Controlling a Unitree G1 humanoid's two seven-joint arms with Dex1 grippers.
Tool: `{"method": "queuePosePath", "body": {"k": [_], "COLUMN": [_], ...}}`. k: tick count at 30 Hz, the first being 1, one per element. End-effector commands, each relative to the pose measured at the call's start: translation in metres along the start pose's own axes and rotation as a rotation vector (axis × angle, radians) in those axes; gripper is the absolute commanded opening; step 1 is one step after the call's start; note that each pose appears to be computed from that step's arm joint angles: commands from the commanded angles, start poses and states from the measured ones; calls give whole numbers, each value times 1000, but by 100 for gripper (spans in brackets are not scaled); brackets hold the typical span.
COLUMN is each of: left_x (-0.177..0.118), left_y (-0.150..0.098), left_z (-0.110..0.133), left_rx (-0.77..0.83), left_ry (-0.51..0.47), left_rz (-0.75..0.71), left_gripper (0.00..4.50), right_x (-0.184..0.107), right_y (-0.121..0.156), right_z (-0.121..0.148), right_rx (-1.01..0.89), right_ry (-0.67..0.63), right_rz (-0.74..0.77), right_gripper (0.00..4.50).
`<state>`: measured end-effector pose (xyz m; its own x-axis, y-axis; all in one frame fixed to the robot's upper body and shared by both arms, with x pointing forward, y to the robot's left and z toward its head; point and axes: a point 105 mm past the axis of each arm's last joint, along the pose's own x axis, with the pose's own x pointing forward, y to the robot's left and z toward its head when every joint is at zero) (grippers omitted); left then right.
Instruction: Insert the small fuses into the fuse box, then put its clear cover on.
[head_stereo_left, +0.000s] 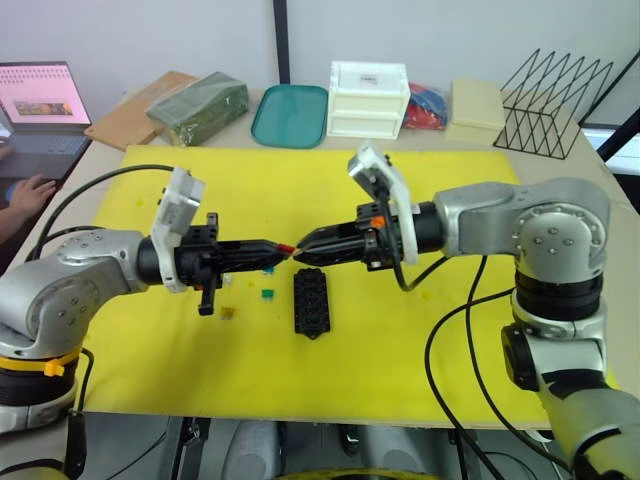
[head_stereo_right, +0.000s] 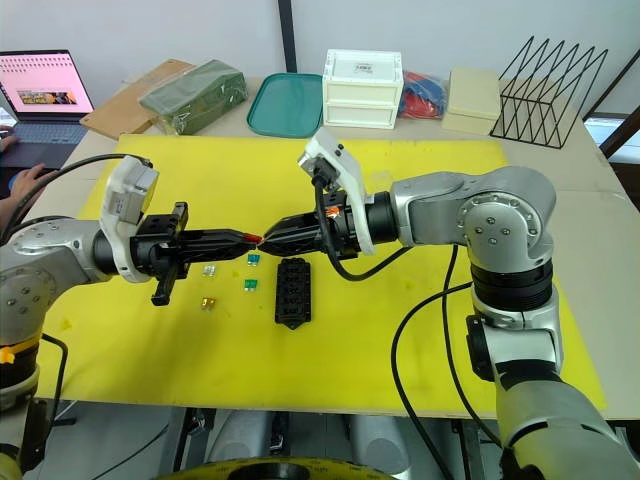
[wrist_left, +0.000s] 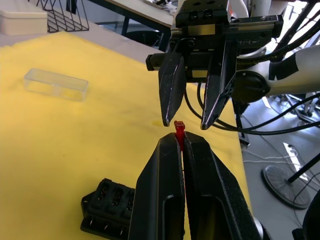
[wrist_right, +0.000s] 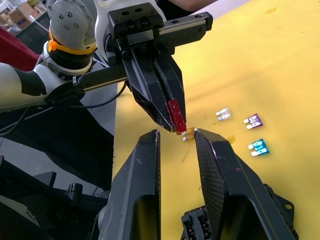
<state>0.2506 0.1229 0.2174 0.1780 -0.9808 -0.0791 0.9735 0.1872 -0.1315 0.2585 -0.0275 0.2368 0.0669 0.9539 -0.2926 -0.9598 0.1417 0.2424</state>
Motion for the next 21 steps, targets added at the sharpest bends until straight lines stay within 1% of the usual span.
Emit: {"method": "queuePosePath", "body": {"k": [1, 21], "left_x": [4, 6], "left_y": [-5, -6], "left_z": [8, 6], "left_rx": [41, 39], "left_ry": [-13, -12], "left_rz": [-28, -31], "left_gripper": [0, 0], "right_x": [1, 4], "right_y": [7, 7], "right_z": [12, 13], "right_rx": [-46, -51], "right_ry": [-25, -25], "right_rz": [25, 33], "right_gripper": [107, 107]}}
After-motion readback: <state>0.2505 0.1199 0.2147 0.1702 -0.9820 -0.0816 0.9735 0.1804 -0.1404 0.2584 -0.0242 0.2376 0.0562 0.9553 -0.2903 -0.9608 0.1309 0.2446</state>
